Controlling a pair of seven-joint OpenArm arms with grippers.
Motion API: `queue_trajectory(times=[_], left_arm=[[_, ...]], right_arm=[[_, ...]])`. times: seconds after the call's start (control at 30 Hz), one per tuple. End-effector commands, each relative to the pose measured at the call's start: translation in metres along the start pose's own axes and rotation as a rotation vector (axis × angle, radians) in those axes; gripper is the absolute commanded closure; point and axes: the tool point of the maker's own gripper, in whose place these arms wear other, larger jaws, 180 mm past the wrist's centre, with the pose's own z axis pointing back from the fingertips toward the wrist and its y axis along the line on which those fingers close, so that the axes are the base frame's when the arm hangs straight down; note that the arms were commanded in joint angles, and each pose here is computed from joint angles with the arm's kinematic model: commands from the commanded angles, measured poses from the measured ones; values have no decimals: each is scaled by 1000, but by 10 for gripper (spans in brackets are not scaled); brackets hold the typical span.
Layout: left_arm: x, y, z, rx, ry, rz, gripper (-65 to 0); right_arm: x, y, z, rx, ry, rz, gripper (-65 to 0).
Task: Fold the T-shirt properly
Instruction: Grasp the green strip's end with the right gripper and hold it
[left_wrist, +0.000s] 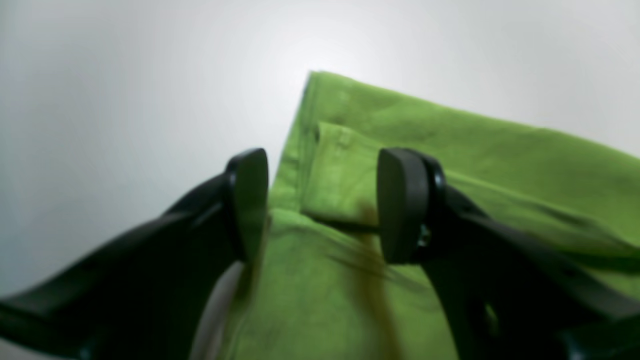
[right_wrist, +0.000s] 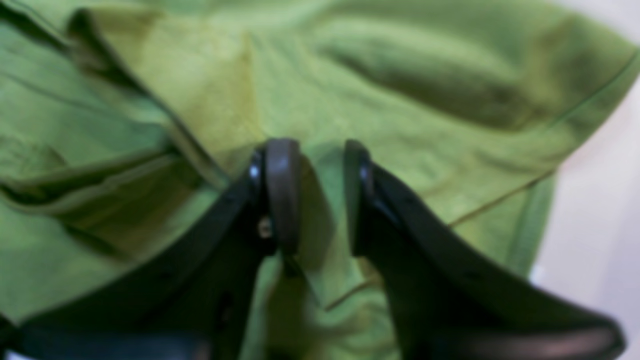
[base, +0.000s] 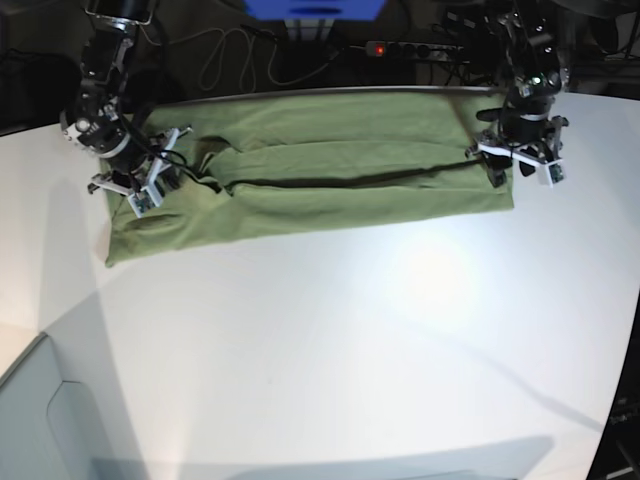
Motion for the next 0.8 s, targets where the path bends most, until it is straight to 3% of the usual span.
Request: queue_trajectory(times=[0.0,0.17,0.77], left_arm=[[9,2,1,-2,-31,9,-336],[-11,9,-5,8,22,39,-336],[-42,19,-4,29,100,50,-331]], right_arm=[[8,-6,0,1,-23,14,-89],[-5,-5,-10,23,9,-18,-24],[1,-7,-12,18,-2,-15,-23]])
